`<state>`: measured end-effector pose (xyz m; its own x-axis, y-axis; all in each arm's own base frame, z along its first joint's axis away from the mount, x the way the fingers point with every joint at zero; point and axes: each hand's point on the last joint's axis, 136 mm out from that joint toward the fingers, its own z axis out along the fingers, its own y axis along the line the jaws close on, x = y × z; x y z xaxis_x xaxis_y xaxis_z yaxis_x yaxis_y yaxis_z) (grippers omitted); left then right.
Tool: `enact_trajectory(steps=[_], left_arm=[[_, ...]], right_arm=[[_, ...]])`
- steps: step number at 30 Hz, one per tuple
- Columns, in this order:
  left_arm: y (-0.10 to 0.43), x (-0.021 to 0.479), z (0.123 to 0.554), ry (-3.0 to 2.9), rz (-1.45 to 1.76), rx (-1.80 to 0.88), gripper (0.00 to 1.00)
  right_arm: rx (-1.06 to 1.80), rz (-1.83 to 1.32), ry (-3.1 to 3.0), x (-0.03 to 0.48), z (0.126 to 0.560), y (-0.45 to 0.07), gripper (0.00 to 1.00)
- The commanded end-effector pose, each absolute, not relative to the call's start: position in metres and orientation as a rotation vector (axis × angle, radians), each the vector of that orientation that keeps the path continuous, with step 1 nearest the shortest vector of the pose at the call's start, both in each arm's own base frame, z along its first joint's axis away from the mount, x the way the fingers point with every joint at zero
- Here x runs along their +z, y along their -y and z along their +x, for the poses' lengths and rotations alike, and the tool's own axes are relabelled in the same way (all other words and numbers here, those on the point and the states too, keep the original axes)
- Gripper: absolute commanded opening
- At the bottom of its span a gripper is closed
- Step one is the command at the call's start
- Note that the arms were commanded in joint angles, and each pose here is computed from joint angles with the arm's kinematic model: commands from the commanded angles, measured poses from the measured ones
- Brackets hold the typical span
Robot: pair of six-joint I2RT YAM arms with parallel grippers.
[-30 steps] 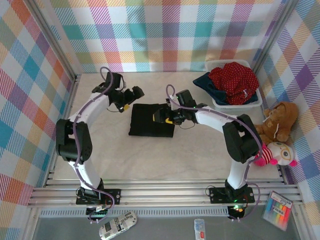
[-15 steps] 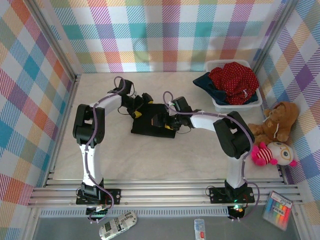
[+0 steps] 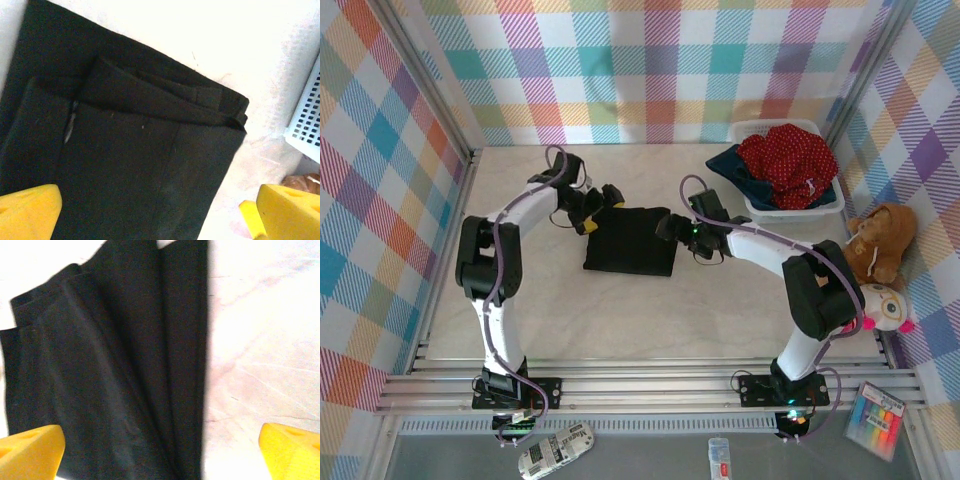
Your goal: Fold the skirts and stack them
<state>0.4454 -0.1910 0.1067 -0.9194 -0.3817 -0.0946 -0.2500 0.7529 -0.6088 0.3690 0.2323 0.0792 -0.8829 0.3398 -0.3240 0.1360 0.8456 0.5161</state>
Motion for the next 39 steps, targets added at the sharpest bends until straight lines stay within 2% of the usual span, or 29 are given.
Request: enact_trajectory(steps=[1,6,10,17,27,34,39], left_arm=[[0.179,0.13,0.414,-2.777,-0.375,-0.664,1.0],[0.186,0.12,0.381,-2.871,-0.181,-0.278,1.0],[0.197,0.111,0.369,-2.927,-0.09,-0.133,1.0],[0.243,0.085,0.371,-3.021,0.08,-0.13,1.0],[0.261,0.023,0.392,-3.142,0.117,-0.059,1.0],[0.222,-0.004,0.409,-3.179,0.176,0.155,1.0],[0.155,-0.001,0.426,-3.175,0.093,0.304,1.0]], right_arm=[[0.572,0.456,-2.594,0.086,0.366,-0.213,0.99],[0.484,0.478,-2.523,0.102,0.369,-0.191,0.99],[0.445,0.498,-2.484,0.112,0.369,-0.175,0.99],[0.402,0.541,-2.438,0.122,0.364,-0.148,0.99],[0.322,0.585,-2.347,0.149,0.344,-0.112,0.99],[0.291,0.599,-2.251,0.168,0.332,-0.088,0.99],[0.248,0.619,-2.2,0.177,0.334,-0.073,0.99]])
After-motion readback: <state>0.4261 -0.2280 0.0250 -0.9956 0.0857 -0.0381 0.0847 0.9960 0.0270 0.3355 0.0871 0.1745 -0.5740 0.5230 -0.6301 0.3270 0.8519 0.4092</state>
